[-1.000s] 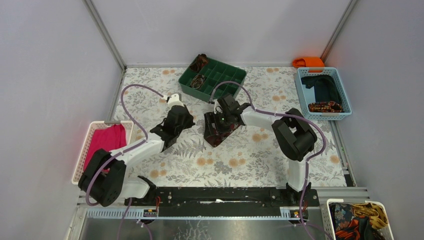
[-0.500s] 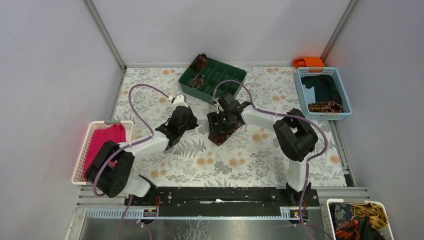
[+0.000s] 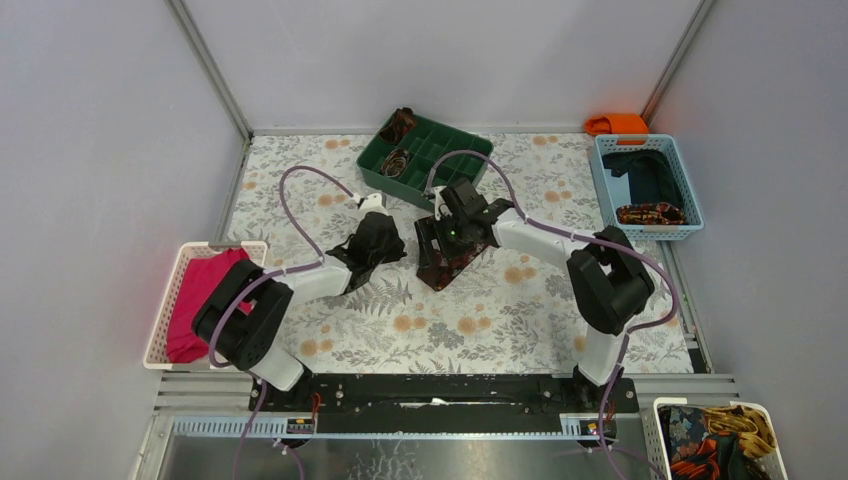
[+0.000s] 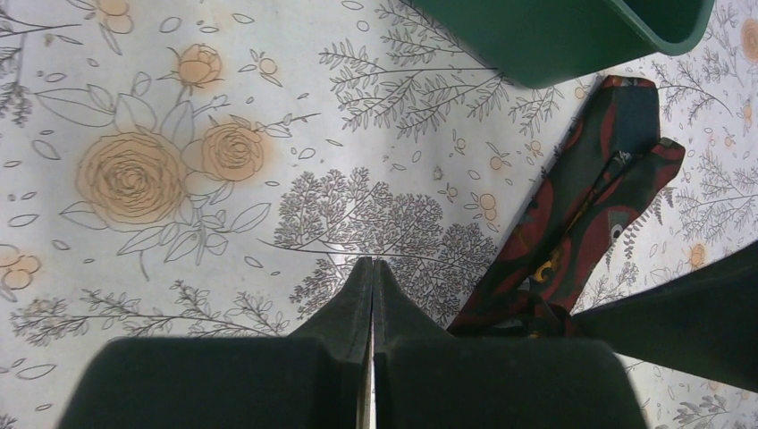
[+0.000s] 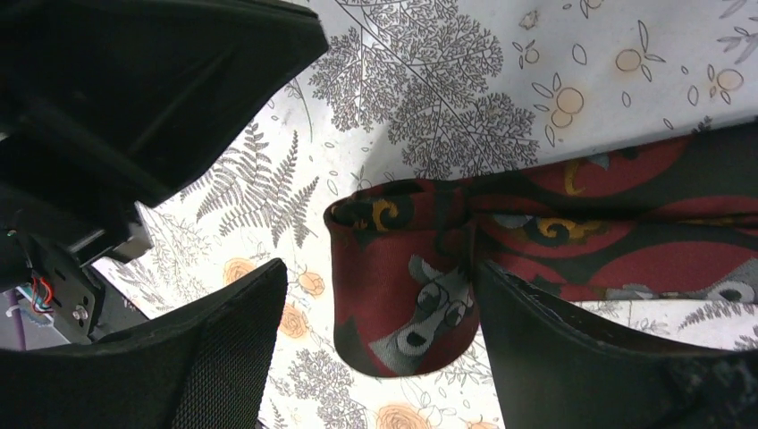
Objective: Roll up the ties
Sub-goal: Roll the tie at the center of the board.
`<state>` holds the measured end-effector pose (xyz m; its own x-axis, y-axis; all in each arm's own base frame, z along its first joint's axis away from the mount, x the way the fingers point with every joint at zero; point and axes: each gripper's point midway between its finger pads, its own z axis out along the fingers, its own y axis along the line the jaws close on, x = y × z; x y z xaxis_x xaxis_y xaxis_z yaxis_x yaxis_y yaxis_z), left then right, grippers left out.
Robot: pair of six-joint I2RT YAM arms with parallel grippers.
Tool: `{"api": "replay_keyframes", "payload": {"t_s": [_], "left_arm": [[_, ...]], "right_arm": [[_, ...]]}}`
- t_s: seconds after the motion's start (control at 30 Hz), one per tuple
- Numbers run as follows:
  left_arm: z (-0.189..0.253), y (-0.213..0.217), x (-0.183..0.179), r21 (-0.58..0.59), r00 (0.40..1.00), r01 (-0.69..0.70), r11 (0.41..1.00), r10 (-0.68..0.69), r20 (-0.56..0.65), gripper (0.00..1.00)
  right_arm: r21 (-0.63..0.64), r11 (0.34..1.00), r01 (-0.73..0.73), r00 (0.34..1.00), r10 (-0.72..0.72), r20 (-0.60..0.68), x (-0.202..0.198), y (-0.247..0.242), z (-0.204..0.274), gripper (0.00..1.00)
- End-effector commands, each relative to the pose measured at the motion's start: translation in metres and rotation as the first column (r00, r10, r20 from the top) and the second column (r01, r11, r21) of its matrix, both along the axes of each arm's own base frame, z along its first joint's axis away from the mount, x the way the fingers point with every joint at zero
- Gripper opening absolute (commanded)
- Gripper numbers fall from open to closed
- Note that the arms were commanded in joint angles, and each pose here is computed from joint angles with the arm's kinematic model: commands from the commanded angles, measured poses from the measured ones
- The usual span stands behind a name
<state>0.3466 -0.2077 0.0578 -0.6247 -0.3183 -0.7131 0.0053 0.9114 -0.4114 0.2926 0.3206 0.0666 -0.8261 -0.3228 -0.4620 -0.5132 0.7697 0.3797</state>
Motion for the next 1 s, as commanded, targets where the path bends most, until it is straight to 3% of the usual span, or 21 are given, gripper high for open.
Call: {"api": "replay_keyframes", "payload": {"t_s": [0.0,0.4,0.97], "left_arm": [[0.014,-0.02,0.013,-0.037,0.998,0.04,0.999,-0.037,0.056,0.0],[0.009,-0.041,0.02,-0.031,0.995,0.082,0.996,-0.08,0.053,0.0],[-0.007,-0.063,0.023,-0.016,0.99,0.137,0.99,-0.137,0.031,0.0]], "right_arm": [[-0.001,1.0,0.011,0.999,-0.011,0.047,-0.003,-0.012,0.02,0.84],[-0.147,0.984,0.099,0.991,-0.085,0.099,0.002,-0.047,0.008,0.83],[-0.248,0.942,0.227,0.97,-0.196,0.143,0.036,-0.078,-0.014,0.81]]}}
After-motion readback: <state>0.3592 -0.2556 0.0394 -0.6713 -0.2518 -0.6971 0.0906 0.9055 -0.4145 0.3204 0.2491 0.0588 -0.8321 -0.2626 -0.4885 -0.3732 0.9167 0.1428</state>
